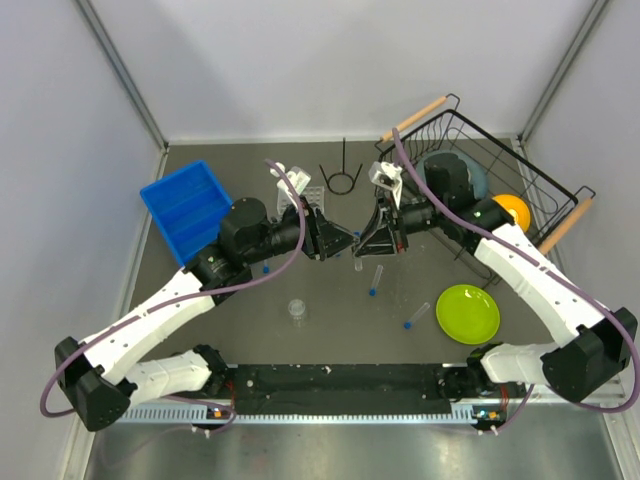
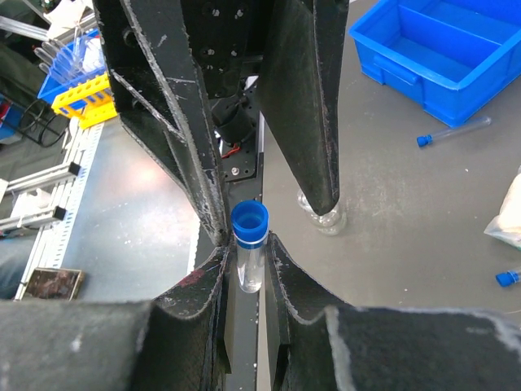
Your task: Organize the chemistry lab equipment
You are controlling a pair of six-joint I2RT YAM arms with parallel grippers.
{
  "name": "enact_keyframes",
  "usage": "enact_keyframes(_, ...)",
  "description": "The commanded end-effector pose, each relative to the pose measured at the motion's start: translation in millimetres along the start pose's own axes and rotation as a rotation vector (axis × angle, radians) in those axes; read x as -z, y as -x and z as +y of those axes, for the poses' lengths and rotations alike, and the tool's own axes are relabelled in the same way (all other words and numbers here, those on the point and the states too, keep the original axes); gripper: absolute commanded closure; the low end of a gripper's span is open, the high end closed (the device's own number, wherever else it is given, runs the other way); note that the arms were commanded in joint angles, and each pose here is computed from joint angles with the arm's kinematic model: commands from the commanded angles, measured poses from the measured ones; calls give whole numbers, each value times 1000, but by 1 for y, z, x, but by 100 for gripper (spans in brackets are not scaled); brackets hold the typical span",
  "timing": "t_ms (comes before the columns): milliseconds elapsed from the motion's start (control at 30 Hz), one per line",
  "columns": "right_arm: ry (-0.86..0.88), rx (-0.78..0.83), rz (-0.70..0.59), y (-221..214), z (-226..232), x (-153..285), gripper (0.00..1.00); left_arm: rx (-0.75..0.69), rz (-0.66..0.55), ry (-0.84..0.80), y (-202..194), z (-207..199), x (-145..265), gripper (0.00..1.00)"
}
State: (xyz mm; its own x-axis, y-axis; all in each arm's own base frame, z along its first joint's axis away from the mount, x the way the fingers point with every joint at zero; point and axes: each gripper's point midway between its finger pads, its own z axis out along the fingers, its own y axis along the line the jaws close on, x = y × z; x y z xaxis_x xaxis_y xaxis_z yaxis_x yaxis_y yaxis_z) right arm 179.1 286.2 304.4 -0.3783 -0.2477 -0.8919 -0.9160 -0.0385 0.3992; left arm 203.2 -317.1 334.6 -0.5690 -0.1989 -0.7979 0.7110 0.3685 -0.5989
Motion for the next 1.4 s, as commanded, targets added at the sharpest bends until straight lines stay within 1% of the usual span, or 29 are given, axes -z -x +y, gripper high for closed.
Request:
enact_keyframes(0,49,64,-15,10,15,-1,89,-62,-78,-50,28,-21,2,49)
enact_keyframes(100,54,62,-14,11,15,-2,89,-62,-67,-56,25,-21,-2,50)
enact_keyframes(367,55,52,-12,10,14,-2,89,-78,-61,-73,24,-26,-6,58)
enact_keyframes(400,57,54,-12,10,15,-2,89,-80,-58,-78,24,-27,-6,63)
enact_keyframes(633,55,38,-12,12,14,-3,89,-97,-29,-106,18,-31,-7,83)
enact_keyframes(733,65,29,-13,12,15,-3,88,-114,-23,-104,17,-31,-6,89)
enact_keyframes(833,71,24,-15,13,16,-3,86,-132,-16,-88,16,-28,-4,92)
enact_keyframes(933,75,20,-18,14,17,-3,84,-135,-18,-84,17,-28,-2,96)
enact_keyframes(1000,80,15,-20,15,18,-4,78,-128,-23,-84,18,-29,-2,100)
enact_keyframes(1033,80,12,-20,14,18,-4,77,-115,-28,-86,18,-29,-2,100)
enact_keyframes(1067,81,20,-23,15,18,-3,73,-107,-42,-83,21,-29,-1,100)
enact_keyframes(1100,86,22,-23,15,19,-4,71,-98,-46,-80,18,-27,-2,100)
enact_keyframes(1167,85,0,-25,15,19,-3,66,-84,-95,-80,25,-28,0,100)
enact_keyframes(1367,91,-15,-25,11,20,-4,61,-52,-176,-68,34,-28,8,100)
